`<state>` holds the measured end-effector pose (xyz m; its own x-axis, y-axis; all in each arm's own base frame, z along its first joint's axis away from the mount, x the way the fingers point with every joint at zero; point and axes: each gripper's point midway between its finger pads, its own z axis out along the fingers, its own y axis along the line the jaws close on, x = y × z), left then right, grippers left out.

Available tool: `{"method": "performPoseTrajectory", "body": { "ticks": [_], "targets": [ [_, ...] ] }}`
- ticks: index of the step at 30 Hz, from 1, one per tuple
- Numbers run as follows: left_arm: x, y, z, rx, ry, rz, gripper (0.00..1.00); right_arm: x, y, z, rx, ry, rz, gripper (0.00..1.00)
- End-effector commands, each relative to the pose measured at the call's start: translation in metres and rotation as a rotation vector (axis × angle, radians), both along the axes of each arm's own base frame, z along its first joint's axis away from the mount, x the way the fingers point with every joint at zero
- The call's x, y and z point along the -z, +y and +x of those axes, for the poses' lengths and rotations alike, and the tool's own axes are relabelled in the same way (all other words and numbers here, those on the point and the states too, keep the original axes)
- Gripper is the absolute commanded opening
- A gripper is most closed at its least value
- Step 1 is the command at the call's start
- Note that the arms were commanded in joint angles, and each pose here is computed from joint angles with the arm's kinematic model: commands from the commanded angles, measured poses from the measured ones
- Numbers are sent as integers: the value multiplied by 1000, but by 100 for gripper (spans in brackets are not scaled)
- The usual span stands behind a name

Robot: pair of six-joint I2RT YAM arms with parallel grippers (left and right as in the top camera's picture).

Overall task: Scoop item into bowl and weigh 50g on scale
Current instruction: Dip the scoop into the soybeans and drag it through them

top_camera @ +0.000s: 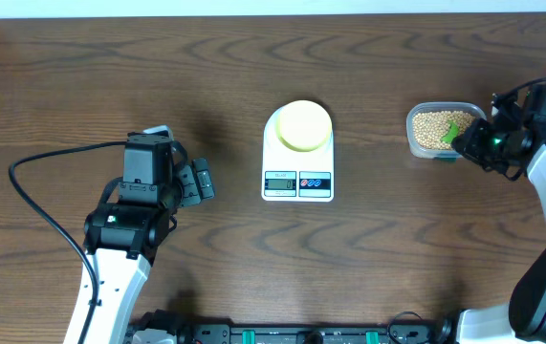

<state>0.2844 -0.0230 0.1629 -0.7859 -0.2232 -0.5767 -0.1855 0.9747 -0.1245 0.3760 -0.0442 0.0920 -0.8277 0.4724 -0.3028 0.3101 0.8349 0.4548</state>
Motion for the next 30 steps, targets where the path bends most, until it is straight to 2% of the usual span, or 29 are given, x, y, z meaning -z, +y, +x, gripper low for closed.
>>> {"method": "performPoseTrajectory", "body": {
  "ticks": [1,10,19,30],
  "targets": [
    [0,3,0,-13,2,10,98,8,-2,-5,18,23,43,1],
    [0,3,0,-13,2,10,98,22,2,-5,14,44,148,1],
    [0,3,0,-13,2,10,98,8,2,-4,16,-8,271,1],
    [0,3,0,-13,2,10,98,8,-16,-6,41,-27,265,1]
  ]
}}
